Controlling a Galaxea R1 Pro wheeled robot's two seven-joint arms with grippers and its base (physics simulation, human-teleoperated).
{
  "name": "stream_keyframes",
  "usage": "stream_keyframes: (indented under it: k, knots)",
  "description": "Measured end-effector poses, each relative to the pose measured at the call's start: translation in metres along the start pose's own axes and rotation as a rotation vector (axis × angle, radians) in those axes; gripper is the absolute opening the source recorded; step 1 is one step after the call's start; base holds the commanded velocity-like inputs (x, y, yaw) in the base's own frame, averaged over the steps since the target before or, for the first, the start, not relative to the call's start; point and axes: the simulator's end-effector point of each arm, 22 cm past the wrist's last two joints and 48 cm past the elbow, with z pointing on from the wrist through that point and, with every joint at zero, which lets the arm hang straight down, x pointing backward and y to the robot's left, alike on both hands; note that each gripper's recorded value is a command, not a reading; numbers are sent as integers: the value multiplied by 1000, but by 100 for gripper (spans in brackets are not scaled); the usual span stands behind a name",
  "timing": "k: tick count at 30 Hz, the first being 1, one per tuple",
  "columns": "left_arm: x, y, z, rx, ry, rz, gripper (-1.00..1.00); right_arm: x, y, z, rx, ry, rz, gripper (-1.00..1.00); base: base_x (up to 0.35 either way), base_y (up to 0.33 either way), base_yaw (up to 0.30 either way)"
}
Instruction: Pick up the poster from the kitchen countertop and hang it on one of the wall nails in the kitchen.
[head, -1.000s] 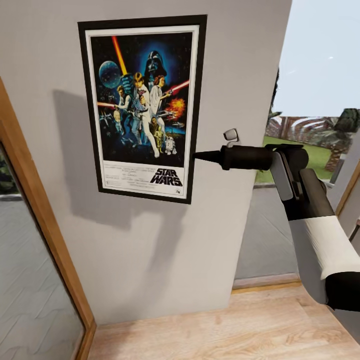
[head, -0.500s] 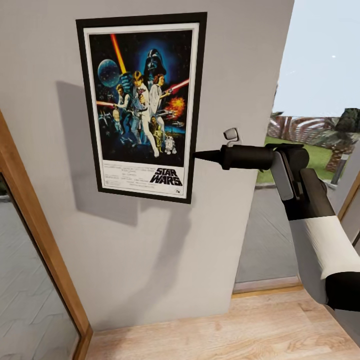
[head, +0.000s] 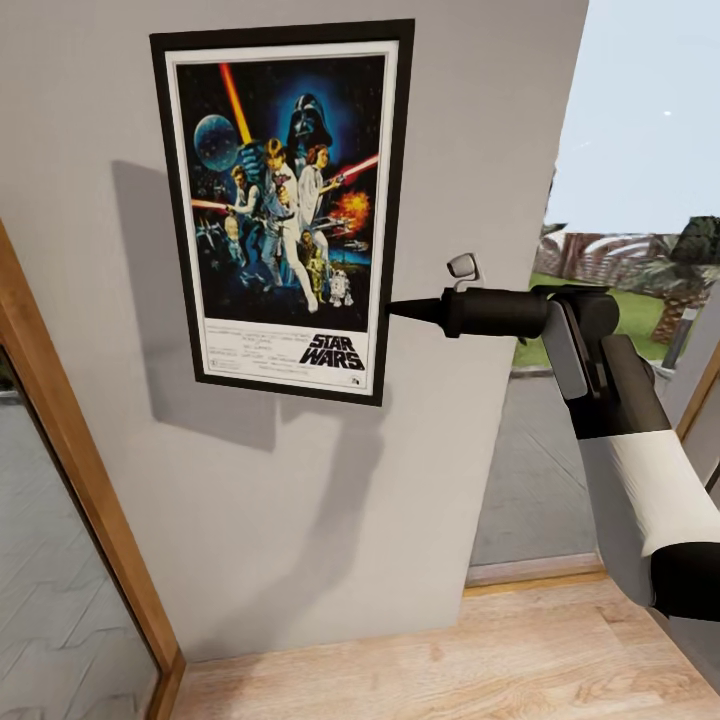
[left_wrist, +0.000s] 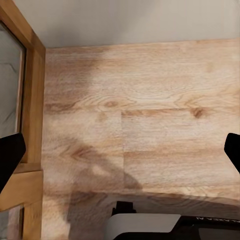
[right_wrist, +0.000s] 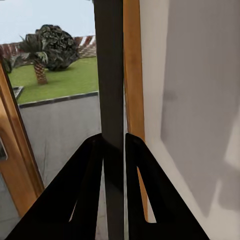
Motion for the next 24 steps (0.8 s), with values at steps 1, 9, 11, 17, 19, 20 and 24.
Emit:
stream_keyframes:
  k: [1, 9, 11, 17, 19, 20, 24]
  knots:
    - [0, 0, 0, 0, 0, 0, 100, 0, 0, 0, 0, 0, 0, -100, 0, 0, 0]
    - [0, 0, 0, 0, 0, 0, 100, 0, 0, 0, 0, 0, 0, -100, 0, 0, 0]
    - [0, 0, 0, 0, 0, 0, 100, 0, 0, 0, 0, 0, 0, -100, 0, 0, 0]
    - [0, 0, 0, 0, 0, 0, 100, 0, 0, 0, 0, 0, 0, -100, 0, 0, 0]
    - [0, 0, 0, 0, -1, 0, 100, -1, 1, 0, -1, -1, -2, -100, 0, 0, 0]
    - [0, 0, 0, 0, -1, 0, 100, -1, 1, 0, -1, -1, -3, -100, 0, 0, 0]
    - [0, 0, 0, 0, -1, 0, 100, -2, 3, 0, -3, -1, -9, -100, 1, 0, 0]
